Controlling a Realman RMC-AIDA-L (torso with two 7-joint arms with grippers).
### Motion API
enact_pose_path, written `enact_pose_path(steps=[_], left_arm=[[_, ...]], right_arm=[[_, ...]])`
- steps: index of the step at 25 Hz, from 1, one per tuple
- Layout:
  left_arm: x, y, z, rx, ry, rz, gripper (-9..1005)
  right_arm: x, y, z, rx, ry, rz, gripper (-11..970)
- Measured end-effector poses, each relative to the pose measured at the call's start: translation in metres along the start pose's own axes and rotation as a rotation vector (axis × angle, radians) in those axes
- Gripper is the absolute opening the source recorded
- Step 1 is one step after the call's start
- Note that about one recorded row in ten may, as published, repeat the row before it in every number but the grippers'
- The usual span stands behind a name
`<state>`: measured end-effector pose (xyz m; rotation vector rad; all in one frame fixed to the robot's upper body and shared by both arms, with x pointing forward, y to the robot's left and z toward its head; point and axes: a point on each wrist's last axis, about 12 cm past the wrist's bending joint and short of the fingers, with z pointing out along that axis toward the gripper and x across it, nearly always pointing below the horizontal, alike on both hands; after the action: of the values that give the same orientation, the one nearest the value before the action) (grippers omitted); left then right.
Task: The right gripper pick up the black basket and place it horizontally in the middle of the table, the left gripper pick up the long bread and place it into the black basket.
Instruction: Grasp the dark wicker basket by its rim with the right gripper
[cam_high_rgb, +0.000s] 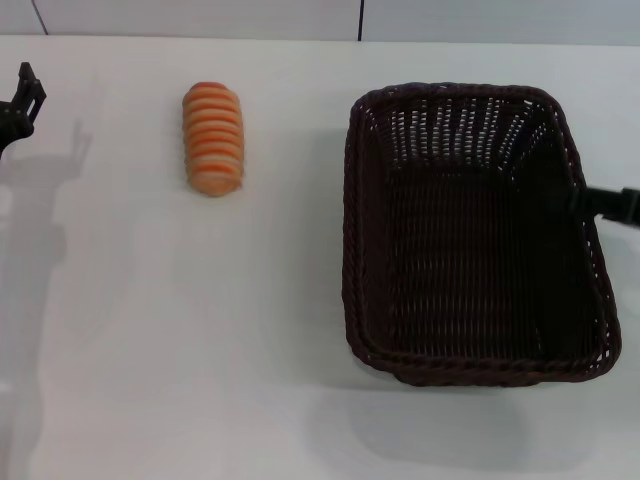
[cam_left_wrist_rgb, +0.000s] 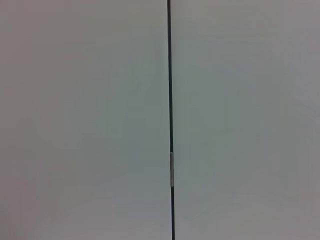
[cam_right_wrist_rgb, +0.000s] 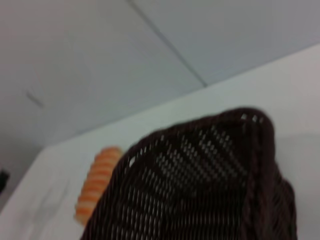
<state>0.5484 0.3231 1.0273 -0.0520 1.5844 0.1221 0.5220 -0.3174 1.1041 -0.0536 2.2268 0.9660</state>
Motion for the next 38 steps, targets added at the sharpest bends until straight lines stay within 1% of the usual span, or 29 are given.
enact_pose_path(steps=[2,10,15,16,17,18,20,21,22,24,25,26,28,30,31,33,35,36,37,38], left_arm=[[0.000,0.000,0.000,0.001,-0.001,0.000,847],[0.000,0.000,0.000,0.000,-0.001,0.000,847],[0.000,0.000,0.000,-0.002,0.000,0.000,846],[0.000,0.000,0.000,-0.002,0.000,0.000,846],[0.000,0.000,0.000,-0.001,0.000,0.000,846],[0.000,0.001,-0.001,-0.002,0.001,0.000,846],[0.000,0.001,-0.001,-0.003,0.001,0.000,847],[0.000,0.000,0.000,-0.001,0.000,0.000,847],[0.000,0.000,0.000,-0.001,0.000,0.000,847],[0.000,0.000,0.000,0.001,-0.001,0.000,847],[0.000,0.000,0.000,0.001,-0.001,0.000,847],[0.000,-0.001,0.000,0.002,-0.001,0.000,847],[0.000,-0.001,0.000,0.003,0.000,-0.001,847],[0.001,-0.002,-0.001,0.003,0.002,-0.003,846],[0.001,-0.003,-0.002,0.009,0.003,-0.004,846],[0.002,-0.004,-0.002,0.012,0.004,-0.008,846],[0.002,-0.003,-0.003,0.013,0.005,-0.018,846],[0.002,-0.003,-0.003,0.012,0.005,-0.021,846],[0.002,-0.003,-0.003,0.013,0.005,-0.026,846],[0.002,-0.003,-0.003,0.012,0.005,-0.029,846]], right_arm=[[0.001,0.002,0.006,0.004,0.050,-0.041,752],[0.002,0.006,0.009,-0.006,0.064,-0.059,599],[0.001,0.012,0.008,-0.035,0.056,-0.076,371],[0.000,0.019,0.006,-0.083,0.056,-0.103,349],[0.000,0.019,0.006,-0.083,0.056,-0.103,326],[-0.001,0.023,0.006,-0.109,0.060,-0.116,304],[-0.006,0.032,0.005,-0.158,0.078,-0.154,284],[-0.015,0.042,0.006,-0.202,0.110,-0.206,275],[-0.015,0.042,0.006,-0.202,0.110,-0.206,265],[-0.027,0.055,0.009,-0.255,0.173,-0.275,255],[-0.027,0.055,0.009,-0.255,0.173,-0.275,255],[-0.034,0.061,0.013,-0.262,0.213,-0.318,254],[-0.037,0.063,0.015,-0.256,0.231,-0.337,254],[-0.045,0.069,0.020,-0.242,0.273,-0.386,253],[-0.052,0.075,0.025,-0.237,0.308,-0.427,253],[-0.054,0.077,0.028,-0.235,0.320,-0.444,253],[-0.060,0.084,0.033,-0.234,0.344,-0.485,252],[-0.064,0.091,0.040,-0.229,0.373,-0.530,252],[-0.064,0.091,0.040,-0.229,0.373,-0.530,252],[-0.066,0.095,0.044,-0.225,0.389,-0.554,251]])
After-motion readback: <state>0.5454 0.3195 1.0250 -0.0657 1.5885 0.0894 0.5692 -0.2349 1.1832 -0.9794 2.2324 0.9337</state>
